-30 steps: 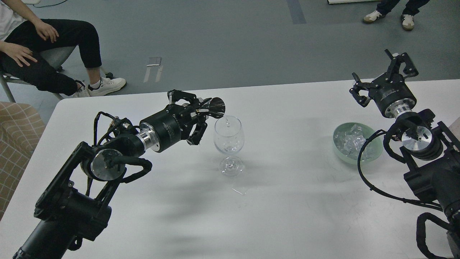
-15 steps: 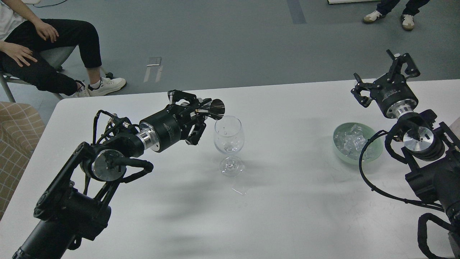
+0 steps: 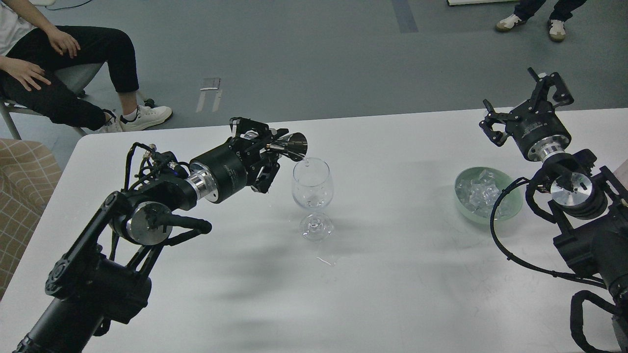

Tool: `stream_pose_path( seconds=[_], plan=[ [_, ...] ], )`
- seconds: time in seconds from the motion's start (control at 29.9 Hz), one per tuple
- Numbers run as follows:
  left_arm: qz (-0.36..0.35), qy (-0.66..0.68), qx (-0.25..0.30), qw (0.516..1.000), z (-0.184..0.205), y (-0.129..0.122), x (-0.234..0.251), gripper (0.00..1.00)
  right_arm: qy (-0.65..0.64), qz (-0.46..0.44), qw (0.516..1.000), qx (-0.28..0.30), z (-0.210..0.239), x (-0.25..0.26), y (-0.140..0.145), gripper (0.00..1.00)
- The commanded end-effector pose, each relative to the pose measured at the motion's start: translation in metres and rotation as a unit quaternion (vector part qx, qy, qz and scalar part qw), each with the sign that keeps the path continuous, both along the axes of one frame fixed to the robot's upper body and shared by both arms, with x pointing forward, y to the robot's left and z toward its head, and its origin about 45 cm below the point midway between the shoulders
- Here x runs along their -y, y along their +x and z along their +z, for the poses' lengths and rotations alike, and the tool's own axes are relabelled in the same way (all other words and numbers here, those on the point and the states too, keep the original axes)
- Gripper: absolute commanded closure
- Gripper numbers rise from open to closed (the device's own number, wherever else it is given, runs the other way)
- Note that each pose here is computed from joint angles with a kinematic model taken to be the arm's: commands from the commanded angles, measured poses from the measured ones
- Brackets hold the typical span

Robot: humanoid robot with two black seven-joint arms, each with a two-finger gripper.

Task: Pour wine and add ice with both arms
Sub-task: 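Tilt the metal cup with the left gripper to pour into the glass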

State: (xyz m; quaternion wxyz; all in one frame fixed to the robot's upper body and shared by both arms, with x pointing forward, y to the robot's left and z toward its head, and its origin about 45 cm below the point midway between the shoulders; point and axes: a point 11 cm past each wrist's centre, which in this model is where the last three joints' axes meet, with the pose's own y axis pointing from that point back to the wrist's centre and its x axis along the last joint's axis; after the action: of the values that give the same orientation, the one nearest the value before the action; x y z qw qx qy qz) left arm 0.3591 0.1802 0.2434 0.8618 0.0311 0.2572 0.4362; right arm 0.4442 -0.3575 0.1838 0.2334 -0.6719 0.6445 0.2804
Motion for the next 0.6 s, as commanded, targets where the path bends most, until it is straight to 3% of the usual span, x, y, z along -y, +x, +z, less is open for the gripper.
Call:
stream_pose_path(
  seconds=[0.0,0.57],
  plan=[
    [-0.009,0.007,0.004,1.000,0.0010,-0.0028,0.0024,1.00,0.000,0.000,1.000,0.001,0.0006,0.0000,0.0002,0.00],
    [-0.026,0.075,0.040,0.996,-0.0012,-0.0054,0.0014,1.00,0.001,0.000,1.000,0.001,-0.0001,0.0002,-0.0002,0.00]
  ],
)
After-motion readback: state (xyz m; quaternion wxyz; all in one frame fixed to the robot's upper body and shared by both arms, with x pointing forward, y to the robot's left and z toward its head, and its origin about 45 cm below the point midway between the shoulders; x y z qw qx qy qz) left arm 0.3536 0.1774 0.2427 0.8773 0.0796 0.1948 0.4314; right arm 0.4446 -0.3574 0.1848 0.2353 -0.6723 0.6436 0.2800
